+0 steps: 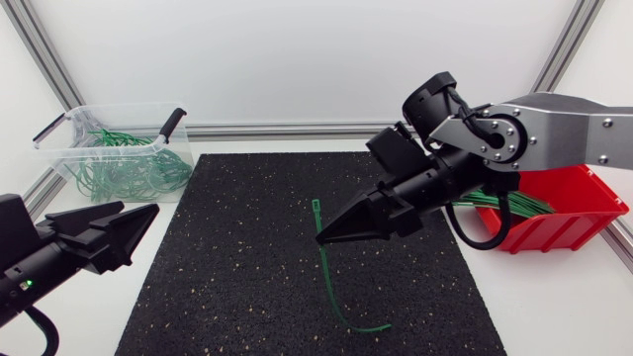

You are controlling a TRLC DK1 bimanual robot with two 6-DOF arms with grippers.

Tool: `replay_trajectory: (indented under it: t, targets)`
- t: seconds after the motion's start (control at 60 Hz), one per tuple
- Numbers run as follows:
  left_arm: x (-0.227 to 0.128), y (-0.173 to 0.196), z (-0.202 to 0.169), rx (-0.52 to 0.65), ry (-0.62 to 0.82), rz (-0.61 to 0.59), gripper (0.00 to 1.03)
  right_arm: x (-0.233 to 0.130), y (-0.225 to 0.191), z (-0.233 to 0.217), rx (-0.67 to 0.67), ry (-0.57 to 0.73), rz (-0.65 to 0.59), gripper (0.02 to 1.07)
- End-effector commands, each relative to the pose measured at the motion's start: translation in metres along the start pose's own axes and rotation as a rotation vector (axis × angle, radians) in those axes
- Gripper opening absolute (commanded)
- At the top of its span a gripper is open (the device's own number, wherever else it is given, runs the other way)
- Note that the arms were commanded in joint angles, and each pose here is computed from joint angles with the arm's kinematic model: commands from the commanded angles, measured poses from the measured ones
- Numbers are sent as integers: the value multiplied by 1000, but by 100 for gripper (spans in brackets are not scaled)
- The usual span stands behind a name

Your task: Take a green cable tie from the red box, thread the tail through the head to close it, then place it in the transparent bin on the left.

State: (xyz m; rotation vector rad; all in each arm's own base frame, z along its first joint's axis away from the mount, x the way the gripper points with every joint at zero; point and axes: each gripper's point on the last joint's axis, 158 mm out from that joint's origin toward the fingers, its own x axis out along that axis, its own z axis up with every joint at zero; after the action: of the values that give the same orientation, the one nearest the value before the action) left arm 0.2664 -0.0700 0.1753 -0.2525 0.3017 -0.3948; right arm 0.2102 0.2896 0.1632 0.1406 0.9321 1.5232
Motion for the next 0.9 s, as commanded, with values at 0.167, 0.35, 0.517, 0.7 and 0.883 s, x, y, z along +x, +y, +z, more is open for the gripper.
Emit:
replay_trajectory:
  t: [0.167, 0.35, 0.517, 0.7, 0.883]
  targets:
    - [13, -53, 21, -30, 77, -217, 97, -4, -4, 3, 17, -20, 29, 8]
    - [15, -98, 29, -9, 118, -428, 97, -2, -2, 5, 9, -27, 58, 8]
    - [15, -143, 18, -33, 240, -636, 97, -2, 0, 5, 1, -32, 74, 8]
    - [20, -176, 3, -36, 342, -753, 98, -2, 5, 7, -3, -44, 103, 8]
    - [24, -198, 1, -30, 392, -823, 99, -5, 11, 10, -8, -59, 131, 8]
